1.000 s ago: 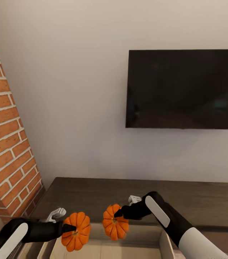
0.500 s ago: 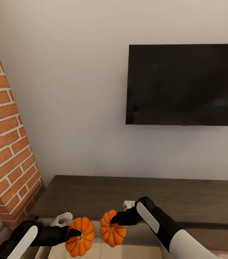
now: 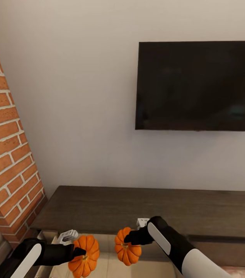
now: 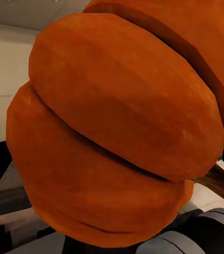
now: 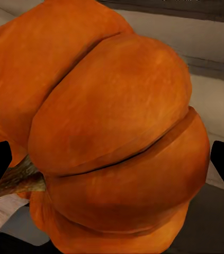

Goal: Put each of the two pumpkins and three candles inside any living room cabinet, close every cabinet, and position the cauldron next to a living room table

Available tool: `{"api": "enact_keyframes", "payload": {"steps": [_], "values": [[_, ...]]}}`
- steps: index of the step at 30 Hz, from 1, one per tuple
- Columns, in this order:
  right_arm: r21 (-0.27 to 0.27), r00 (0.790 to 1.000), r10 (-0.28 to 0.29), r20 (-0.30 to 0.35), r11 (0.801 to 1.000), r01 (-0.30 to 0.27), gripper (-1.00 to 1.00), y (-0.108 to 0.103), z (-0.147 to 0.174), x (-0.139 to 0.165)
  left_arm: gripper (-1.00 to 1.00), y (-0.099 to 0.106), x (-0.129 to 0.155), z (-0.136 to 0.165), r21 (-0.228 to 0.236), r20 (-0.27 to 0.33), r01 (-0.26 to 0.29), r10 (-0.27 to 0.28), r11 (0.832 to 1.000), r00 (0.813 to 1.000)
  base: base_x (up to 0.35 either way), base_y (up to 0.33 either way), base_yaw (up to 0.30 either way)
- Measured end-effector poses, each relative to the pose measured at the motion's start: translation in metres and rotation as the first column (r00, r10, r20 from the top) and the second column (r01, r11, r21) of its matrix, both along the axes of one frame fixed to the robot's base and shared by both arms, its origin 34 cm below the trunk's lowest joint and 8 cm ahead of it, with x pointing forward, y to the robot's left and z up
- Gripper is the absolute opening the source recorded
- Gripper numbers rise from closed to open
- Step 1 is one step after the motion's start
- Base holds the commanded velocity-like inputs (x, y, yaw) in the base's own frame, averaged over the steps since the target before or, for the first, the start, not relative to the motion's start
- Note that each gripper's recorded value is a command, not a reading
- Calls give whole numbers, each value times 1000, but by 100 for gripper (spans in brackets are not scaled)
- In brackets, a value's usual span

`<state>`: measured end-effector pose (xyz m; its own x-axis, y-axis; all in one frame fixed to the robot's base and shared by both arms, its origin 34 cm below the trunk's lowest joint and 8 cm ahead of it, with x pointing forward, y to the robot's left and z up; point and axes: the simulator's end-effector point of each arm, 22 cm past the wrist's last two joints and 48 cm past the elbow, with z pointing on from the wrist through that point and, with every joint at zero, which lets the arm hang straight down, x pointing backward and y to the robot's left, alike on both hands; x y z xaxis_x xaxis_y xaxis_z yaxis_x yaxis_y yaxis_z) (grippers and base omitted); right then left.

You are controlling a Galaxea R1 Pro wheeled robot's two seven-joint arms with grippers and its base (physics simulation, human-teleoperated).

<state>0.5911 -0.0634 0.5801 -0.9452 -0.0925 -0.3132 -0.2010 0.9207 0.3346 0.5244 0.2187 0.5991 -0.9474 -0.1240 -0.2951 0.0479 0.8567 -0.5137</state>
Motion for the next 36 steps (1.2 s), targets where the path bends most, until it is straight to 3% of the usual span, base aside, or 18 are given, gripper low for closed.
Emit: {"api": "enact_keyframes", "payload": {"steps": [7, 11, 17, 20, 25, 36], "values": [[-19, 999, -5, 41, 1000, 6, -100, -3, -17, 3, -100, 5, 9, -12, 19, 54, -14, 13, 1000, 998, 0, 0, 0], [-37, 999, -11, 41, 999, 13, -100, -8, -35, -1, -100, -5, 12, -18, 3, 73, -18, 18, 1000, 997, 0, 0, 0], [-80, 1000, 5, 25, 997, -3, -100, -15, -66, -15, -100, -11, 13, -39, 61, 78, -36, 31, 998, 996, 0, 0, 0], [-82, 1000, 0, 29, 997, 2, -100, -16, -73, -15, -100, -6, 5, -59, 91, 48, -46, 42, 995, 998, 0, 0, 0], [-96, 998, -30, 53, 995, 35, -100, -26, -93, -14, -100, -10, 5, -77, 83, 56, -68, 63, 994, 996, 0, 0, 0], [-80, 990, -73, 118, 993, 83, -100, -25, -118, -7, -100, -9, 12, -96, 75, 105, -94, 86, 993, 991, 0, 0, 0]]}}
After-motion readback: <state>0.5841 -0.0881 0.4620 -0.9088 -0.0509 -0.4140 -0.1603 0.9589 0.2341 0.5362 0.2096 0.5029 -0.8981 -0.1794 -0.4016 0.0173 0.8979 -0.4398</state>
